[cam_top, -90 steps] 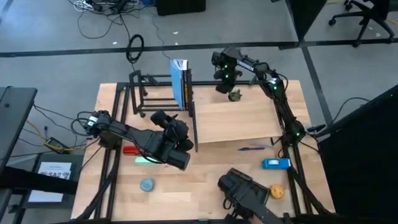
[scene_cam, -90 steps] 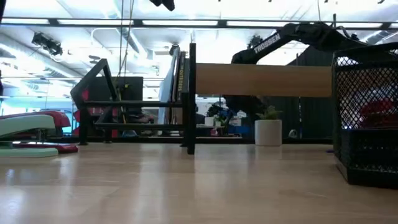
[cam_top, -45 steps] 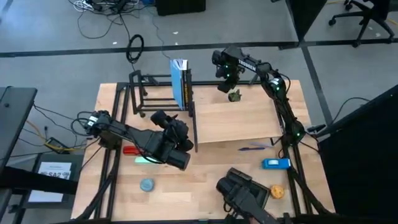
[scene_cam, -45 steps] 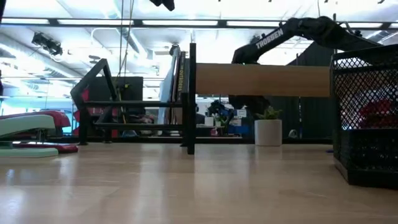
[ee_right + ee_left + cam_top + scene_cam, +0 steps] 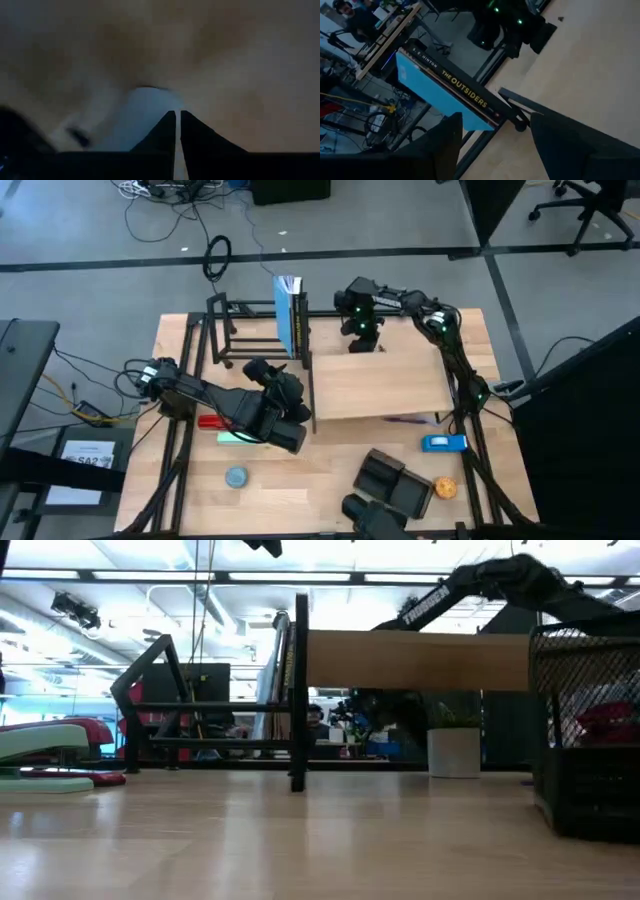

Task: Stock shelves
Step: Adjust the white vase plant, then move the shelf to the top

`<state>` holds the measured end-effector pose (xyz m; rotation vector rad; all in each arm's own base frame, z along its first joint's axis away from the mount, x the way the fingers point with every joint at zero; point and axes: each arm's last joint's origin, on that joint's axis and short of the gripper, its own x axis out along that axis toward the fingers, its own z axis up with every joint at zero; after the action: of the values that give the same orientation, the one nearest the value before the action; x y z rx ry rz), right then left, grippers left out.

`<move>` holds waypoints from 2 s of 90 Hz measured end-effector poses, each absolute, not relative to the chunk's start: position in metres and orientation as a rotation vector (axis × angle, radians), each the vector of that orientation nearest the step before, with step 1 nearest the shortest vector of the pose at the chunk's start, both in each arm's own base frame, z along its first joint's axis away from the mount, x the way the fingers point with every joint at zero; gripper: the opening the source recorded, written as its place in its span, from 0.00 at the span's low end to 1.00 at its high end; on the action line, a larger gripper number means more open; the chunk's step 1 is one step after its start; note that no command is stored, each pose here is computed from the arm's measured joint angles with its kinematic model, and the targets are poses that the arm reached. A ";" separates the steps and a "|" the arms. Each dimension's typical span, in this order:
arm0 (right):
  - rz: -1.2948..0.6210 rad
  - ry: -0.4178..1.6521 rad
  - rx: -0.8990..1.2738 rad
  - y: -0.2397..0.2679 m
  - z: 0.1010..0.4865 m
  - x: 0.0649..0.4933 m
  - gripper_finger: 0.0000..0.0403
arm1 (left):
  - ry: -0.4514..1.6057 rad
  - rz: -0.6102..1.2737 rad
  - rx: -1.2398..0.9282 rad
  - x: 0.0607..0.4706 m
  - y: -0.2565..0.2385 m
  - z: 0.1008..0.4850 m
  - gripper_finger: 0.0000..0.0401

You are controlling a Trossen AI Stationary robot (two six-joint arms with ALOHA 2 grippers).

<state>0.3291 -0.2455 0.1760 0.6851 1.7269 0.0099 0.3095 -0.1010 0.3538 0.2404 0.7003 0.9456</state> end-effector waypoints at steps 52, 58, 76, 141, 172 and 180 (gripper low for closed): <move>-0.287 1.160 0.265 -0.131 0.393 0.250 0.00 | 0.687 0.953 0.277 0.310 -0.100 0.355 0.53; -0.246 1.115 0.260 -0.096 0.391 0.244 0.00 | 0.677 0.960 0.286 0.310 -0.100 0.355 0.53; -0.165 1.108 0.300 -0.015 0.342 0.241 0.00 | 0.713 0.953 0.361 0.308 -0.098 0.355 0.53; -0.452 1.179 0.308 -0.105 0.272 0.251 0.00 | 0.685 1.014 0.399 0.308 -0.087 0.358 0.53; -0.604 1.187 0.433 -0.117 0.271 0.241 0.00 | 0.684 1.015 0.399 0.308 -0.087 0.358 0.53; -0.636 1.169 0.457 -0.113 0.270 0.246 0.00 | 0.683 1.015 0.400 0.308 -0.087 0.358 0.53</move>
<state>0.2459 -0.1126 0.2697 0.4568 1.1695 -0.6359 0.3077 -0.0866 0.3584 0.3999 0.6828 1.0153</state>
